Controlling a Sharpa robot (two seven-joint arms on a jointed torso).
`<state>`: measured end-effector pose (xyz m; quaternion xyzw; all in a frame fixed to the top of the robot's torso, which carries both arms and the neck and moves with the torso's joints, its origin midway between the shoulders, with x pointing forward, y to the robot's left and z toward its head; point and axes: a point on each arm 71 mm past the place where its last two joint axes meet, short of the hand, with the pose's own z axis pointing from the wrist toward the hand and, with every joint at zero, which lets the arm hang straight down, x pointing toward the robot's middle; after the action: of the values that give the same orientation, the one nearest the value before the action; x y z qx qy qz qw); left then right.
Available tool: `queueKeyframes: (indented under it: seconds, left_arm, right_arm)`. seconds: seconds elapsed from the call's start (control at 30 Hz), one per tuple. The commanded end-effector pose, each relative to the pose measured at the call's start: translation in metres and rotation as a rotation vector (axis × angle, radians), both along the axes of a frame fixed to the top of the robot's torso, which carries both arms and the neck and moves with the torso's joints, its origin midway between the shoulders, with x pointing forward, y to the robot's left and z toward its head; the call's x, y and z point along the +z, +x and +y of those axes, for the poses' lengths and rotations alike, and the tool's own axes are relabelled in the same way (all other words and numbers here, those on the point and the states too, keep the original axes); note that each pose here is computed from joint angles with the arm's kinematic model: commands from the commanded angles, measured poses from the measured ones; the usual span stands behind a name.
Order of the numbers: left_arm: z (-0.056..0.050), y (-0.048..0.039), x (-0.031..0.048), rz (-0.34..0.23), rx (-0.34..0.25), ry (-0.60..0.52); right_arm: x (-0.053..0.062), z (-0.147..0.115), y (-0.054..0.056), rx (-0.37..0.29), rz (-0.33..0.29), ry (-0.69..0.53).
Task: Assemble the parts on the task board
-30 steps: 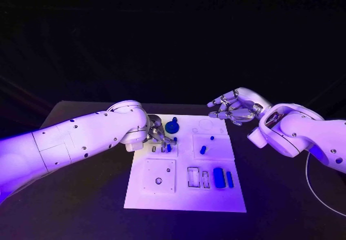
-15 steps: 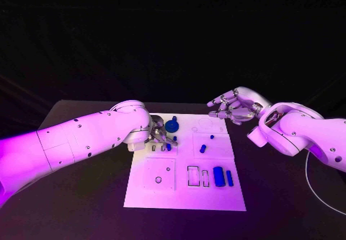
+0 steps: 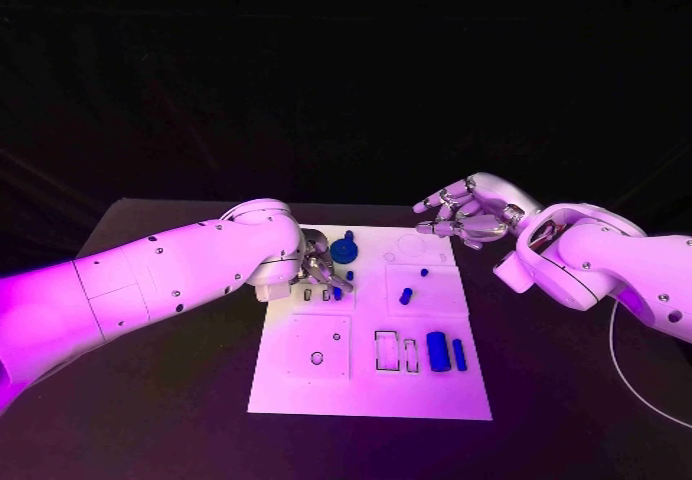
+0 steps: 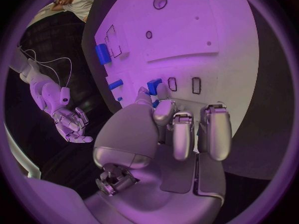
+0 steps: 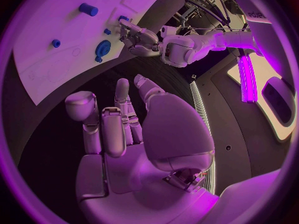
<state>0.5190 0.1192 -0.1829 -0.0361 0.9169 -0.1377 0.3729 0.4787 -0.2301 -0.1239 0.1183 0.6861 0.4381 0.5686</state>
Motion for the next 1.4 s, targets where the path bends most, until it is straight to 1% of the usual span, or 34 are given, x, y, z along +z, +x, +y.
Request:
queueKeyframes:
  seconds: [0.03,0.4,0.53,0.73,0.93,1.13,1.4]
  left_arm:
    - [-0.001,-0.0013,-0.0004,0.009,-0.017,0.011]
    - [0.001,-0.0018,-0.0002,0.013,-0.008,-0.002]
    - [0.006,-0.0025,0.0006,0.01,0.007,-0.017]
    - [0.015,-0.0036,0.0022,-0.003,0.033,-0.032]
    - [0.021,-0.0043,0.0031,-0.017,0.046,-0.033]
    - [0.023,-0.0046,0.0035,-0.045,0.042,-0.014]
    - [0.021,-0.004,0.0021,-0.081,0.035,0.007]
  right_arm:
    - [-0.001,0.001,0.0,0.012,0.005,-0.011]
    - [-0.002,0.002,0.001,0.014,0.009,-0.013]
    - [-0.002,0.002,0.001,0.014,0.009,-0.013]
    - [-0.002,0.002,0.001,0.014,0.009,-0.014]
    - [-0.003,0.002,0.002,0.015,0.009,-0.012]
    - [-0.003,0.002,0.002,0.016,0.01,-0.012]
    - [-0.004,0.002,0.002,0.018,0.016,-0.008]
